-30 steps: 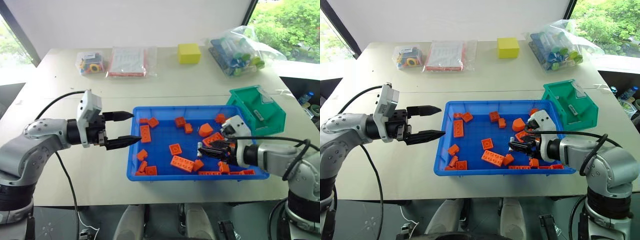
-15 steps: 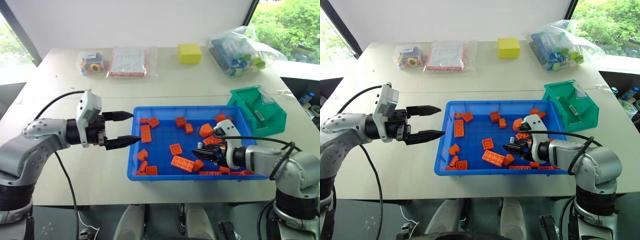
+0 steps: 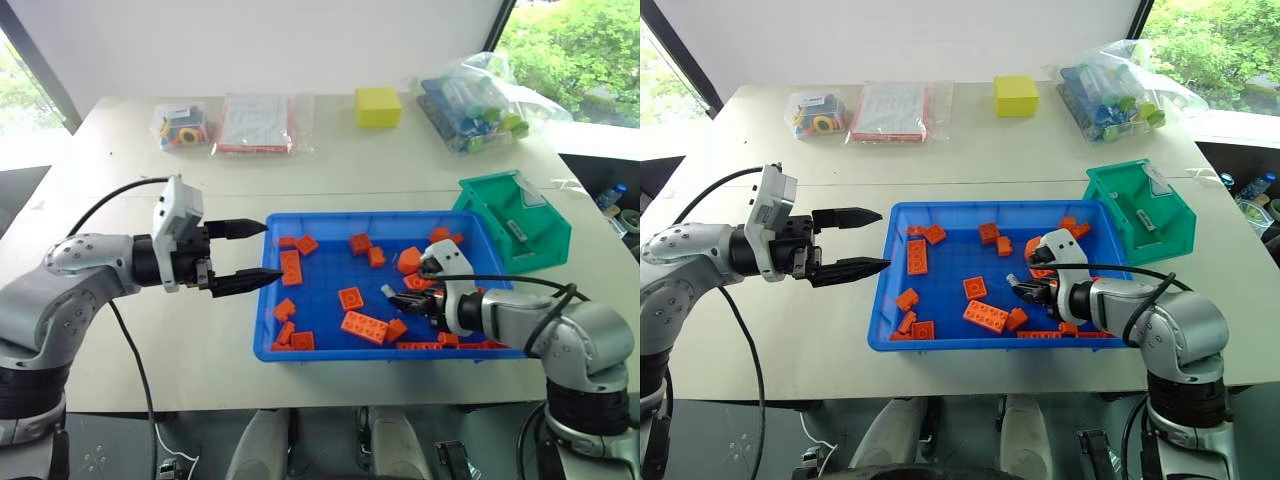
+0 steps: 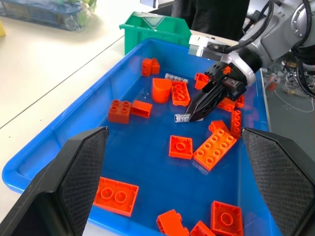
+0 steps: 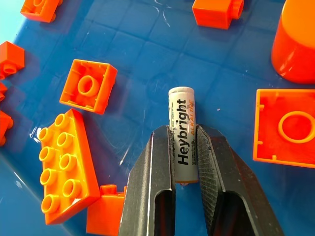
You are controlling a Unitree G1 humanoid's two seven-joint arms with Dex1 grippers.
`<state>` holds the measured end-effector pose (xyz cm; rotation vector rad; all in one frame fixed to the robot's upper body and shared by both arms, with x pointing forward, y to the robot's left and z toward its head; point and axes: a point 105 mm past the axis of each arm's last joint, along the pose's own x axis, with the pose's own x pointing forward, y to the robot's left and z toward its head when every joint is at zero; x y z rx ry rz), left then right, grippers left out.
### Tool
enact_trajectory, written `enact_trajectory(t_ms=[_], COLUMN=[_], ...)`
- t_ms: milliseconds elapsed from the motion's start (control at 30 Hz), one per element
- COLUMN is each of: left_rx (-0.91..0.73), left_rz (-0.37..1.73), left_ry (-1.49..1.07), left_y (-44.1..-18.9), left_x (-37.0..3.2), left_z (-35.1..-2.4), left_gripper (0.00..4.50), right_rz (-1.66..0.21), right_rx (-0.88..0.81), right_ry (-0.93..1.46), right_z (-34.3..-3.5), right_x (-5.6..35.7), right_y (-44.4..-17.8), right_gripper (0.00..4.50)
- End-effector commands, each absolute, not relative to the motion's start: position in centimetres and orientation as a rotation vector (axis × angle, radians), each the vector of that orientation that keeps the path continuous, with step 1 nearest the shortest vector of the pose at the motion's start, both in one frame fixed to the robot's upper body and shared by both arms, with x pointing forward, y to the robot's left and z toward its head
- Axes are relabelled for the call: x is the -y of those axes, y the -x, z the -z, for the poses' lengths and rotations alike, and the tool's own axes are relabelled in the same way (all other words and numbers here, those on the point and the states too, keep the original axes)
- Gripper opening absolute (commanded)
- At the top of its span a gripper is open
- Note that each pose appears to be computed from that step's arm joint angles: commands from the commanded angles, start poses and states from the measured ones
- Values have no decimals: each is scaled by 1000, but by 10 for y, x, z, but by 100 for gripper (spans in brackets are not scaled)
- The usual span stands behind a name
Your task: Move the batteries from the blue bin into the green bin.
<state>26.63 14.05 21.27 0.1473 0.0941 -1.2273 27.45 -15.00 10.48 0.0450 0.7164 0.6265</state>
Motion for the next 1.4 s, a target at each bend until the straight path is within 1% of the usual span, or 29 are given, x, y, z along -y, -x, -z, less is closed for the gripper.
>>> enact_trajectory(t_ms=[33,67,133,233,300,367,467,600,667,700,733,767,800,833,900,967,1100,1233,1400], left_rx=[-56,-56,-56,-58,-58,-58,-56,-51,-47,-46,-45,-44,-43,-43,-43,-42,-39,-39,-40], left_rz=[1236,1240,1249,1255,1257,1264,1274,1280,1284,1285,1286,1287,1287,1287,1285,1281,1277,1277,1273], left_ry=[-175,-173,-170,-170,-173,-170,-164,-163,-163,-163,-162,-163,-163,-163,-165,-165,-165,-163,-166], left_y=[-266,-266,-266,-267,-268,-268,-268,-269,-268,-268,-268,-268,-267,-267,-267,-267,-267,-265,-266], left_x=[-139,-138,-137,-137,-137,-136,-134,-132,-130,-130,-130,-130,-130,-130,-131,-132,-132,-131,-133], left_z=[-221,-221,-220,-218,-217,-216,-216,-216,-216,-217,-217,-217,-217,-217,-218,-218,-218,-218,-219], left_gripper=[450,450,450,450,450,450,450,450,450,450,450,450,450,450,450,450,450,450,450], right_rz=[-638,-634,-619,-511,-425,-328,-237,-178,-148,-129,-121,-123,-126,-131,-172,-253,-399,-436,-390], right_rx=[-647,-628,-564,-446,-392,-359,-315,-316,-327,-326,-321,-310,-302,-295,-266,-250,-301,-421,-495], right_ry=[-36,-33,-35,-46,-36,7,93,126,164,192,210,222,230,234,254,263,273,259,277], right_z=[-128,-135,-158,-205,-228,-243,-252,-242,-231,-228,-226,-227,-228,-230,-238,-245,-235,-201,-172], right_x=[153,156,167,201,225,251,281,301,308,312,314,315,315,315,309,292,259,241,246], right_y=[-275,-277,-282,-300,-308,-314,-320,-326,-328,-330,-331,-332,-333,-333,-332,-328,-315,-305,-304], right_gripper=[10,10,10,10,10,10,10,10,113,150,212,249,308,354,354,354,354,354,354])
